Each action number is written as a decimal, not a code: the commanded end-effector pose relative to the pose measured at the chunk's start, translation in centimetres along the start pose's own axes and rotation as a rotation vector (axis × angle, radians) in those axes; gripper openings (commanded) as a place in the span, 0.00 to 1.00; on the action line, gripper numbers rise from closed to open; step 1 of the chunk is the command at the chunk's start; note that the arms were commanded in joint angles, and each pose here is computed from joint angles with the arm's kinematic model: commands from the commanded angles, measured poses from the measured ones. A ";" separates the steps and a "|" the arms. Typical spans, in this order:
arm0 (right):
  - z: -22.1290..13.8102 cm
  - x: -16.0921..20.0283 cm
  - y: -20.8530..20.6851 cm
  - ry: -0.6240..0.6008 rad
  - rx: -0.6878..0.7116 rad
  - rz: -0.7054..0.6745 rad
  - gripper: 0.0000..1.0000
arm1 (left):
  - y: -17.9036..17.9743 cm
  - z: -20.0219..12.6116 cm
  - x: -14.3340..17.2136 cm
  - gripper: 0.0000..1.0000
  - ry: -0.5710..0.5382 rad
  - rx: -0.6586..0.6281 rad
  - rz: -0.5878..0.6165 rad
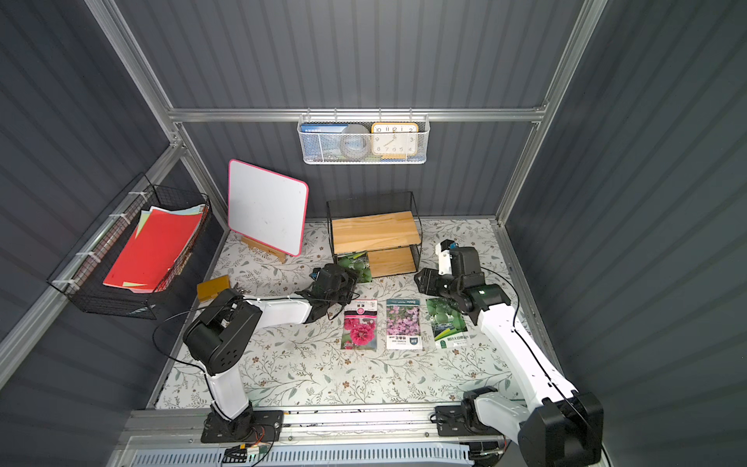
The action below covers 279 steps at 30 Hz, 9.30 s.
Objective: Take the seed bag off the shelf
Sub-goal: Pick up the seed packet from the shelf, then place the seed packet at the center of the board, then reset both arms
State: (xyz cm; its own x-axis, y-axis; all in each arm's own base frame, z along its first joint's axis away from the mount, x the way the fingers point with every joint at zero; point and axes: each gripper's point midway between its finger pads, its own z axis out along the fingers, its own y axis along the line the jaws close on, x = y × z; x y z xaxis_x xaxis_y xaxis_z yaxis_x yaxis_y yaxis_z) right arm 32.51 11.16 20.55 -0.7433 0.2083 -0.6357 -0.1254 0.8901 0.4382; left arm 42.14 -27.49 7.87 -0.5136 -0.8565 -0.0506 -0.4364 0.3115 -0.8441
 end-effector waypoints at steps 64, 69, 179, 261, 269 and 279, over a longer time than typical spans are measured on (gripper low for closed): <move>1.6 0.3 -1.5 0.031 -0.019 0.066 0.53 | 5.2 4.2 -3.1 0.06 -0.029 -0.117 -0.005; 1.6 0.3 -1.4 0.030 -0.021 0.065 0.53 | 4.5 3.9 -3.1 0.00 -0.029 -0.101 -0.003; 0.5 1.1 -0.9 0.015 -0.056 0.071 0.52 | 18.0 -18.2 -2.2 0.42 -0.136 -0.410 0.135; -1.1 -1.3 -9.8 -0.210 0.282 0.091 0.56 | 2.0 -20.4 -26.2 1.00 -1.093 -0.114 1.087; -2.0 -2.0 -15.0 -0.526 0.519 -0.022 0.58 | 2.7 -17.6 -28.5 1.00 -0.982 -0.150 1.083; 1.9 -0.5 -16.5 -0.631 0.488 -0.153 0.57 | 2.8 -17.8 -28.6 1.00 -0.991 -0.148 1.084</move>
State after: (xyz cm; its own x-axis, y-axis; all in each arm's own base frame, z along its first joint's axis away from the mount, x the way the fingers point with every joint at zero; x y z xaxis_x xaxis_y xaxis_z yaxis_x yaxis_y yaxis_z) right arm 33.55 -3.04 7.12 -0.4178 0.1828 -0.8899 0.2555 0.9637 0.0780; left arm 42.29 5.21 16.15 0.0380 -0.0744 -0.9965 -0.2896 0.9536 -0.0823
